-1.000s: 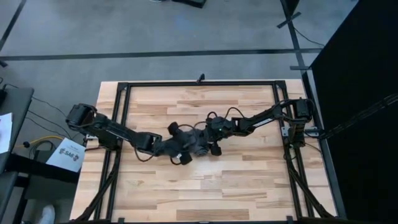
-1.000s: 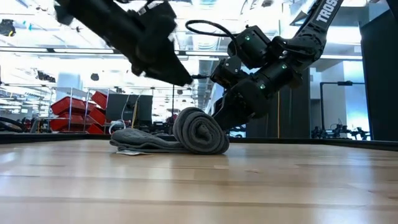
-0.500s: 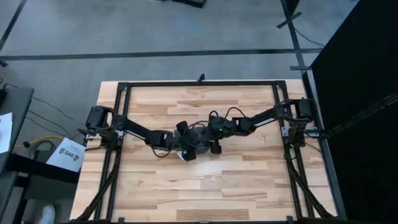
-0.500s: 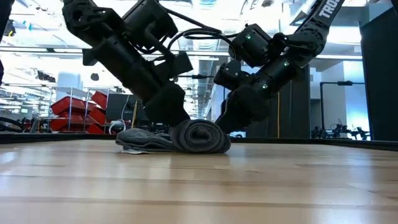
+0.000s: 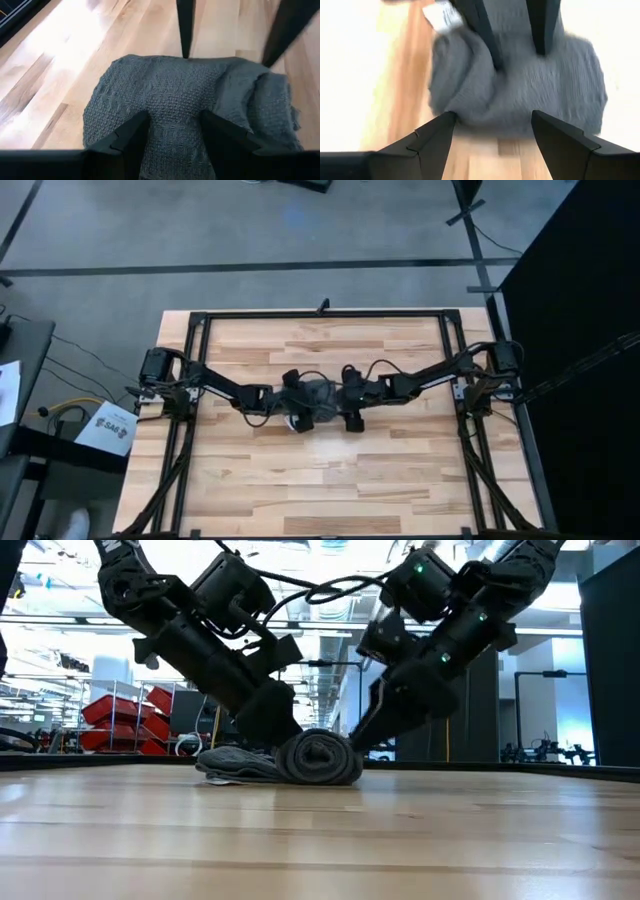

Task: Roll towel
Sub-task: Roll the gray towel

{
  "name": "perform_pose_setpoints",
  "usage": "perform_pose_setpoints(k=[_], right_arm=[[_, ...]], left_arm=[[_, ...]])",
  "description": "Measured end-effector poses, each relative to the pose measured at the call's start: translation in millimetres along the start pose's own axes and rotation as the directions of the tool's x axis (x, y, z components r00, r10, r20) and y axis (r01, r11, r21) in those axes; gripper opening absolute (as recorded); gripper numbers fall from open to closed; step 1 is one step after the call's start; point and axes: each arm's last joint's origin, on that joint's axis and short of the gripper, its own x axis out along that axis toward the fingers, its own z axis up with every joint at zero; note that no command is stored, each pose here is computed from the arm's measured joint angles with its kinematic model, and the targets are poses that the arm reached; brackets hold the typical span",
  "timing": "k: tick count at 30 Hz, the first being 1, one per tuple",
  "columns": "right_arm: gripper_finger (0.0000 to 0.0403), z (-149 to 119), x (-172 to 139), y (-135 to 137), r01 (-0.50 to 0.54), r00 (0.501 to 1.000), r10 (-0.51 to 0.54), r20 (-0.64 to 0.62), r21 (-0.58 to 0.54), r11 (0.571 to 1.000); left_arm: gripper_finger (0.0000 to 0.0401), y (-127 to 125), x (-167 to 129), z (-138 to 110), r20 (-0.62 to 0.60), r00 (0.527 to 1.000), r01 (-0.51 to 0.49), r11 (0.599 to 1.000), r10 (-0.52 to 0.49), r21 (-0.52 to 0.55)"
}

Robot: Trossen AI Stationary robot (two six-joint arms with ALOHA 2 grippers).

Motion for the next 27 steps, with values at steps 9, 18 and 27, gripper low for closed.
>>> perform_pose_setpoints(k=[9,18,27], right_arm=[[0.0258,18,-4,14,-0.029,0.985,0.032,0.169,-0.021,0.999],[0.0209,25,-5,12,-0.027,0.972,0.028,0.234,-0.007,1.0],[0.0005,30,-4,-14,-0.004,0.96,0.055,0.275,-0.184,0.983]], left_arm=[[0.0173,-2,-1,0,0.004,1.0,-0.001,1.0,0.001,0.002],[0.0173,-3,-13,10,0.045,0.999,0.011,1.0,-0.011,-0.005],[0.0173,0,-28,23,0.096,0.995,0.025,1.0,-0.024,-0.009]])
